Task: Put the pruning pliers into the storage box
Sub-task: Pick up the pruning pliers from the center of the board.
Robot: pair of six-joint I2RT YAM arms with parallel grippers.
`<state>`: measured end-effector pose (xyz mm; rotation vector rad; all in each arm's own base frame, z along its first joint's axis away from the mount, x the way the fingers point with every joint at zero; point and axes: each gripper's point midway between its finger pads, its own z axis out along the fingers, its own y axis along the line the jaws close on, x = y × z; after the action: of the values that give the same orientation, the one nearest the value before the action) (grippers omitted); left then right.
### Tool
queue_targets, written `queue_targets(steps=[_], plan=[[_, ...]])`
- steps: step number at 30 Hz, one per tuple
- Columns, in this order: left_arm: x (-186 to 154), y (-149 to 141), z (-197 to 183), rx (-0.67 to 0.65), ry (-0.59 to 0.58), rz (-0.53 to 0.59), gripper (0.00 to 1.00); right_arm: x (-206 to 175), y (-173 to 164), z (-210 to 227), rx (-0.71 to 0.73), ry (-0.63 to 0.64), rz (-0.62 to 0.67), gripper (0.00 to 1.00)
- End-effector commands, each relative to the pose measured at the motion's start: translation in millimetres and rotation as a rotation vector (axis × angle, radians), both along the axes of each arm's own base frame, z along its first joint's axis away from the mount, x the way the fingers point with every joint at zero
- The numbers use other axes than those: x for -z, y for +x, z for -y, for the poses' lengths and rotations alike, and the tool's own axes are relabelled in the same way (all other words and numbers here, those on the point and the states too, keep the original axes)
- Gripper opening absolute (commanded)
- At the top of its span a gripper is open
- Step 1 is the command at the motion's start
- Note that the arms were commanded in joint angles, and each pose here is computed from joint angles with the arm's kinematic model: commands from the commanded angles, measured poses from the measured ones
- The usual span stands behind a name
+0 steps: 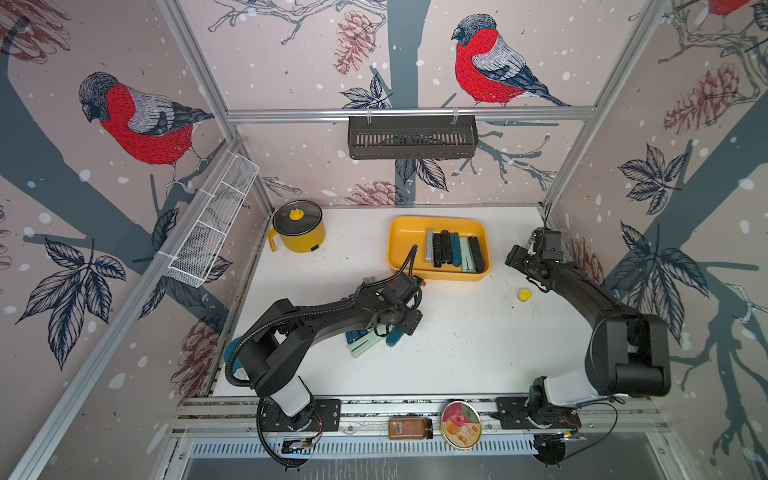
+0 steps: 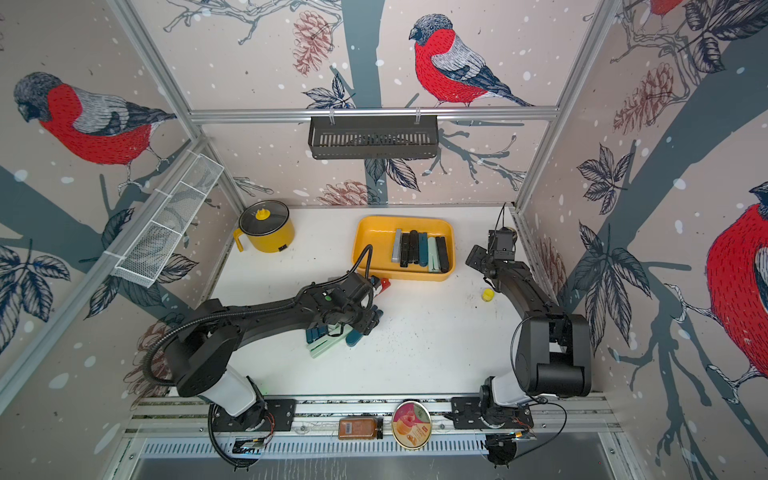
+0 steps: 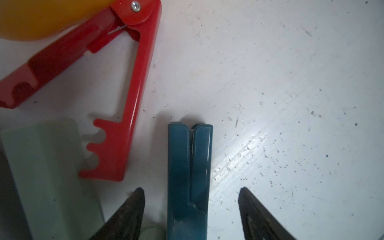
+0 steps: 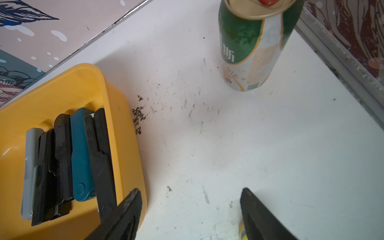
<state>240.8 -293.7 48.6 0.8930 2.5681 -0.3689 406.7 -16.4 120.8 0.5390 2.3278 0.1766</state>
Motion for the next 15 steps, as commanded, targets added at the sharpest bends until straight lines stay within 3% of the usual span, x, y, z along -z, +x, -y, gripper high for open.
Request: queue_targets(steps=[1, 15], plan=[[5.2, -3.8, 2.7, 0.042, 0.046, 0.004, 0.71, -4.6, 3.3, 1.9, 0.000, -0.019, 0.019, 0.76], [35.3, -6.9, -7.2, 0.041, 0.146, -0.035, 0.59, -5.8, -0.6, 7.8, 0.021, -0.042, 0.023, 0.77]])
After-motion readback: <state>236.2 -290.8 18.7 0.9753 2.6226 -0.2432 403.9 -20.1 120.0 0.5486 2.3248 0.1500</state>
